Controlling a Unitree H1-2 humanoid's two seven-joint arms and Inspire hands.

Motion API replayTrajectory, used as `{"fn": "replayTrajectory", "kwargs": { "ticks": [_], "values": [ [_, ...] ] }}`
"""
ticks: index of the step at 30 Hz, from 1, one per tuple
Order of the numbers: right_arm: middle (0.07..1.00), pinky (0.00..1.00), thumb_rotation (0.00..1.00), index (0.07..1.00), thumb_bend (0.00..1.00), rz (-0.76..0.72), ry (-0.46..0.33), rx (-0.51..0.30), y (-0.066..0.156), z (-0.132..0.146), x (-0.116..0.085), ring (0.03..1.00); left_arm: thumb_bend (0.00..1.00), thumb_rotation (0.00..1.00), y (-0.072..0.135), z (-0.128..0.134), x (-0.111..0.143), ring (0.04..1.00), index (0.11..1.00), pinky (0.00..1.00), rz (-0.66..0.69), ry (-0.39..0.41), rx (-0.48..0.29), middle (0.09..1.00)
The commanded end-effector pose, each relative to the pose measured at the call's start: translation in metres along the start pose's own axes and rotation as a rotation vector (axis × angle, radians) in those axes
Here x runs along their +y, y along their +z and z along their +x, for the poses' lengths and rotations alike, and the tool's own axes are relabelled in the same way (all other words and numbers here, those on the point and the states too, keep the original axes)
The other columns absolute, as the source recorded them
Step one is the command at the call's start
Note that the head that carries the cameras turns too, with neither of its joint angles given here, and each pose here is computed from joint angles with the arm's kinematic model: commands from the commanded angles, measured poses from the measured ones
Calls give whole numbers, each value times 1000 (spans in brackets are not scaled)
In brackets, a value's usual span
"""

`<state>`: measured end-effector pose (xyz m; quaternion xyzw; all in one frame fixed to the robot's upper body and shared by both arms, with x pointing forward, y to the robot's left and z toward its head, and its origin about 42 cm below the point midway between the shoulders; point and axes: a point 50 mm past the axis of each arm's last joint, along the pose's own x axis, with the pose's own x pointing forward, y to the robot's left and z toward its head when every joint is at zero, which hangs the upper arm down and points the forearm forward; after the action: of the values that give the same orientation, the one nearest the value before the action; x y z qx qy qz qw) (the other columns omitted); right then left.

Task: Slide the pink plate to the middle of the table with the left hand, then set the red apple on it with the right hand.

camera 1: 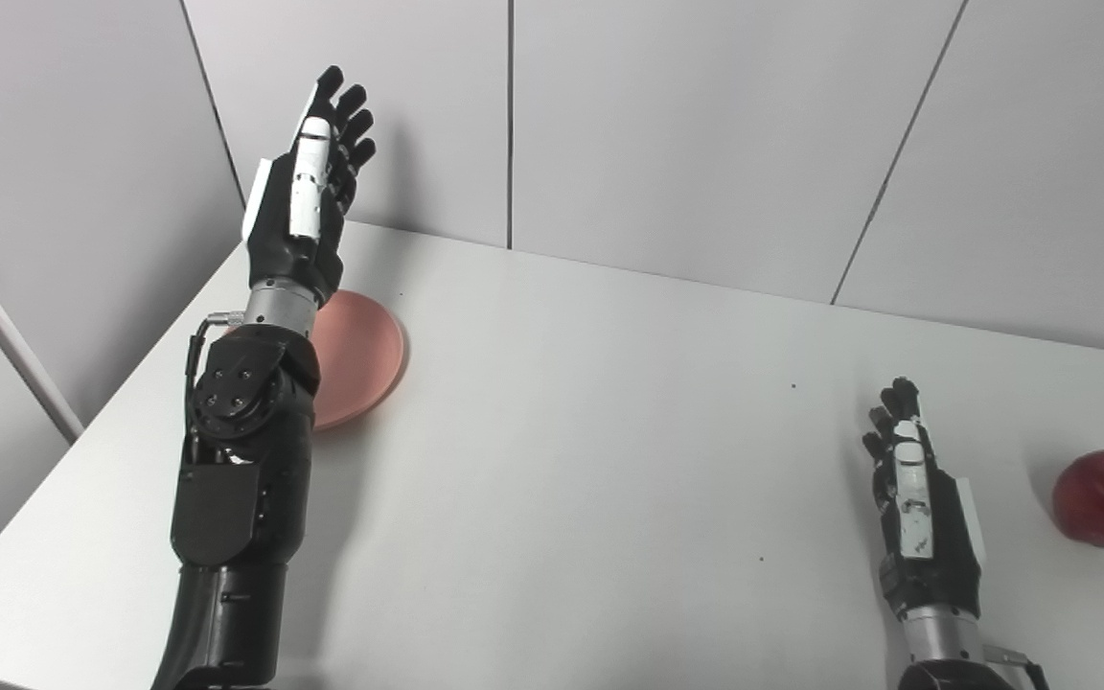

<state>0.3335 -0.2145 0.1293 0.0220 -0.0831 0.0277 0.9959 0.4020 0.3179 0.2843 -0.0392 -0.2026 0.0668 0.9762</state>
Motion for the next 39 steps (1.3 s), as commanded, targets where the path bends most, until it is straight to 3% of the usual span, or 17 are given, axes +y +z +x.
{"fn": "replayTrajectory", "kwargs": {
  "ticks": [1,16,39],
  "values": [
    [986,1000,1000,985,215,-7,11,-42,9,6,-2,992,393,1000,25,13,5,965,947,955,-7,5,-101,969],
    [994,1000,1000,994,231,9,17,-33,9,7,-3,999,415,1000,24,16,66,988,963,993,-33,133,-98,983],
    [994,1000,1000,1000,198,-10,16,-41,13,5,-5,995,382,1000,-12,4,124,989,962,1000,-48,266,8,984]
  ]
}}
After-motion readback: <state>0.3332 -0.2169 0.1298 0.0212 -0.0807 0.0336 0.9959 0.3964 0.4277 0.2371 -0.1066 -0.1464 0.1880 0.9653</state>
